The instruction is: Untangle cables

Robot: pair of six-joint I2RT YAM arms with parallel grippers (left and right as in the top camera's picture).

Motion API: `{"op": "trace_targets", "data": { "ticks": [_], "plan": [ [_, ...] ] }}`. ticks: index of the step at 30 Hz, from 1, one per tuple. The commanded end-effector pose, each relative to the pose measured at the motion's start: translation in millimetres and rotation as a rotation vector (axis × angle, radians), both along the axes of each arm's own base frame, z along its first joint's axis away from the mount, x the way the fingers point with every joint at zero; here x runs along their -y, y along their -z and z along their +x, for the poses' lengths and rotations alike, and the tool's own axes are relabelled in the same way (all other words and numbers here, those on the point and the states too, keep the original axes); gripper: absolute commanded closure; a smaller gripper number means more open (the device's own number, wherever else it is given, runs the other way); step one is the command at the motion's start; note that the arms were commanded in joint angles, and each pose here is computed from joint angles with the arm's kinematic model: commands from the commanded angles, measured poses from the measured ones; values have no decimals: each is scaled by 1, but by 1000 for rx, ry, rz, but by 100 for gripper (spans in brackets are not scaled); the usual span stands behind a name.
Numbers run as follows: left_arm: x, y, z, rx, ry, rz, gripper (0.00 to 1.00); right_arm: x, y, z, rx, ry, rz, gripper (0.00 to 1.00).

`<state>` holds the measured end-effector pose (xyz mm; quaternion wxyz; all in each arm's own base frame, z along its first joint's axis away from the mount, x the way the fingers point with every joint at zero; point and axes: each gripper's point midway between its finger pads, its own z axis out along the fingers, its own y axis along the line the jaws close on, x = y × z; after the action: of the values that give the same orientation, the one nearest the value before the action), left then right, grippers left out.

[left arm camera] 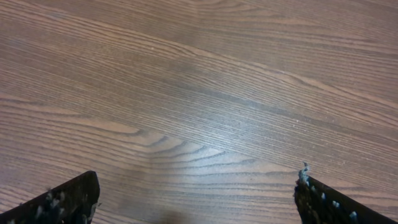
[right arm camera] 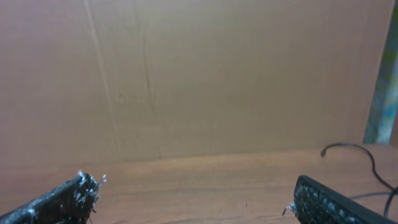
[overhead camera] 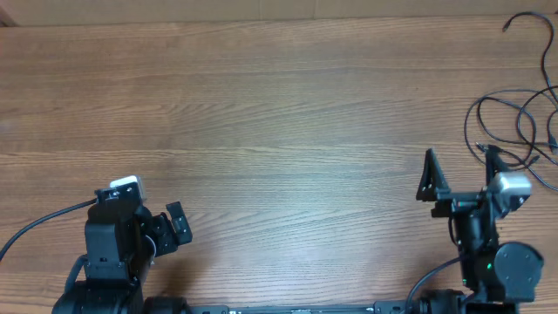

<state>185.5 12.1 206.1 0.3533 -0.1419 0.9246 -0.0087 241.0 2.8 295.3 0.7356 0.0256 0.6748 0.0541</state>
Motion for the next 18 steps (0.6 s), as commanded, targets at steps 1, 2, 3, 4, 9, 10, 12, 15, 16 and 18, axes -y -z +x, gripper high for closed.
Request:
{"op": "trace_targets", "data": {
  "ticks": [1, 2, 3, 4, 9, 10, 12, 15, 16, 18],
  "plan": [
    [0, 1, 0, 3, -11, -12, 0, 3, 10, -6, 68, 16, -7, 0],
    [0, 1, 0, 3, -11, -12, 0, 3, 12, -7, 89, 17, -8, 0],
    [0, 1, 0, 3, -11, -12, 0, 4, 13, -8, 111, 22, -8, 0],
    [0, 1, 0, 3, -11, -12, 1, 4, 14, -9, 136, 24, -8, 0],
    [0, 1, 0, 3, -11, -12, 0, 8, 25, -12, 244, 48, -8, 0],
    [0, 1, 0, 3, -11, -12, 0, 8, 29, -11, 248, 50, -8, 0],
    [0, 1, 0, 3, -11, -12, 0, 8, 41, -7, 241, 49, -8, 0],
    [0, 1, 0, 3, -11, -12, 0, 5, 62, -1, 150, 34, -62, 0],
    [0, 1, 0, 3, -11, -12, 0, 4, 70, 0, 119, 30, -84, 0],
    [0, 1, 0, 3, -11, -12, 0, 3, 100, 5, -6, 22, -90, 0]
  ]
}}
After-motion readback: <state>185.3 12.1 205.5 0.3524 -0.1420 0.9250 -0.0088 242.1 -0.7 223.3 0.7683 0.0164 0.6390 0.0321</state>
